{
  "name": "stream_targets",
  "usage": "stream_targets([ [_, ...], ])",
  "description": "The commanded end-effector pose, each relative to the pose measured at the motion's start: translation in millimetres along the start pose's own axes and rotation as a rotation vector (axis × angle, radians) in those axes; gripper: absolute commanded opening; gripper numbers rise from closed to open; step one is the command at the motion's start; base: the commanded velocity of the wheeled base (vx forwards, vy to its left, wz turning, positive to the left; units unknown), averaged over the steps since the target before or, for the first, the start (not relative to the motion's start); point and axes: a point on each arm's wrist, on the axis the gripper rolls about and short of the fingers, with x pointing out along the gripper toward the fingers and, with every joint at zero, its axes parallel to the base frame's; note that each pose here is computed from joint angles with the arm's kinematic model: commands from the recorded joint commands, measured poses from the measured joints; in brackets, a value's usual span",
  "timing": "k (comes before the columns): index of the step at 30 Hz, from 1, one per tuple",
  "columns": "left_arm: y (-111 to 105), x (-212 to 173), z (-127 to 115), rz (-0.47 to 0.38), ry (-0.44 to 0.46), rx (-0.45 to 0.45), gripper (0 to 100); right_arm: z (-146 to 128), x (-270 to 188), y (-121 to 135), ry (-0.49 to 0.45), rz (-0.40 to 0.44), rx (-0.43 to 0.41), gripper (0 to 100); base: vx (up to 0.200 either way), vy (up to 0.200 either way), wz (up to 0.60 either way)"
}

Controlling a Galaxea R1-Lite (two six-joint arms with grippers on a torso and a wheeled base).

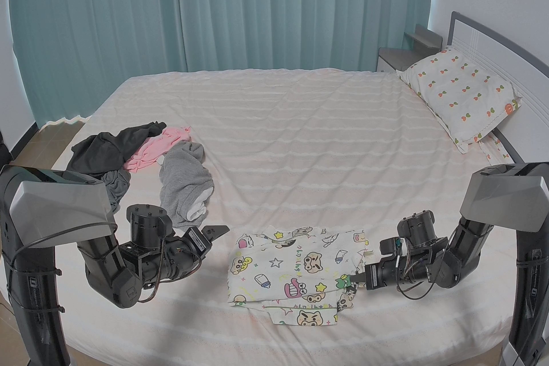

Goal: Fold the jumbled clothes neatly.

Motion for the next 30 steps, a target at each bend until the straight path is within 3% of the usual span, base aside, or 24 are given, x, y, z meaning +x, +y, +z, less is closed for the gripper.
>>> stream_targets([
  [1, 0.6, 0.1, -0.4, 0.002, 0.002, -0.001, 100, -0.8, -17.1, 7.2, -0.011, 0.006, -0.007, 0, 0.0, 0.0, 0.0],
  [17, 1.1, -0.3, -0.9, 0.004, 0.003, 0.003, 100, -12.2, -25.9, 12.5, 0.037, -0.003, -0.052, 0, 0.0, 0.0, 0.0],
  [18, 0.8, -0.2, -1.3, 0.004, 0.004, 0.005, 100, -13.5, -26.1, 11.8, 0.048, -0.006, -0.053, 100, 0.0, 0.0, 0.0],
  [26, 4.5, 2.0, -9.8, 0.02, 0.034, 0.079, 100, -14.9, -29.7, 10.3, 0.073, -0.022, -0.094, 100, 0.0, 0.0, 0.0],
  [30, 8.9, 8.2, -22.7, 0.033, 0.079, 0.197, 100, -3.4, -38.1, 7.2, 0.016, -0.05, -0.094, 100, 0.0, 0.0, 0.0],
])
